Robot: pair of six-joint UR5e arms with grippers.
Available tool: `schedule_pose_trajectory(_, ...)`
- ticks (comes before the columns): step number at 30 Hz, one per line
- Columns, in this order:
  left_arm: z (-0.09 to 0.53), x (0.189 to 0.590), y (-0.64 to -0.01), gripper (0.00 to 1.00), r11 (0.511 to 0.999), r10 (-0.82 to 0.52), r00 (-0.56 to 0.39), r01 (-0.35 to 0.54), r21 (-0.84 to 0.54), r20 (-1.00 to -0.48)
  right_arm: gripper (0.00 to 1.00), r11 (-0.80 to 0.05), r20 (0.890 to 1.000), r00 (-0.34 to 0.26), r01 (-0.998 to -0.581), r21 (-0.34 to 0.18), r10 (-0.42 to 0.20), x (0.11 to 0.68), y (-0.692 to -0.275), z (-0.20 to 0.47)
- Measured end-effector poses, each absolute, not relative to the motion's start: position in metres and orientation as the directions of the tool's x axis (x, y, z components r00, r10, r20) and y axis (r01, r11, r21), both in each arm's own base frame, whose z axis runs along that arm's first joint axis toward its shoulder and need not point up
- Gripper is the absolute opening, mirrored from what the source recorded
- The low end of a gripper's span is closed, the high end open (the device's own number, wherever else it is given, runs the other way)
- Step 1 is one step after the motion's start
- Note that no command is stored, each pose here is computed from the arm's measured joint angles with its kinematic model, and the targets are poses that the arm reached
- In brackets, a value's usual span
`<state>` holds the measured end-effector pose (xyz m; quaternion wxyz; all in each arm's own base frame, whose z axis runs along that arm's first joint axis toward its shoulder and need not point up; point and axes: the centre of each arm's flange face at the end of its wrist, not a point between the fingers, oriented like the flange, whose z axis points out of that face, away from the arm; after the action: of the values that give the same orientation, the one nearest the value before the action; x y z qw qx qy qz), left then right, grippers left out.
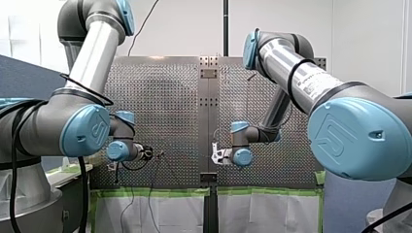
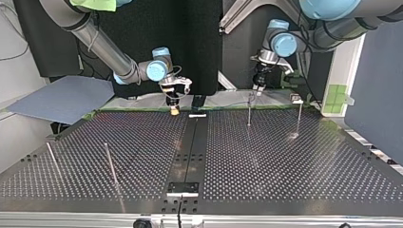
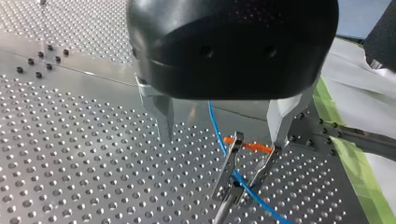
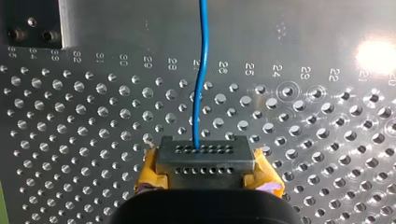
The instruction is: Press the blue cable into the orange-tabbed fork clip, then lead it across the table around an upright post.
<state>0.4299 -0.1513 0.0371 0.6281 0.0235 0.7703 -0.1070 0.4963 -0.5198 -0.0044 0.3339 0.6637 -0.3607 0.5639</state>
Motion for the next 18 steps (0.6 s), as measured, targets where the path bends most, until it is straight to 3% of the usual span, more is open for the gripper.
schedule_pose_trajectory(18,0.015,0.421,-0.163,1.0,0.982,-0.063,-0.225,0.159,-0.101,-0.972,0.0,-0.518,0.989,0.105,-0.855,0.035,-0.107,0.496,-0.519,-0.005)
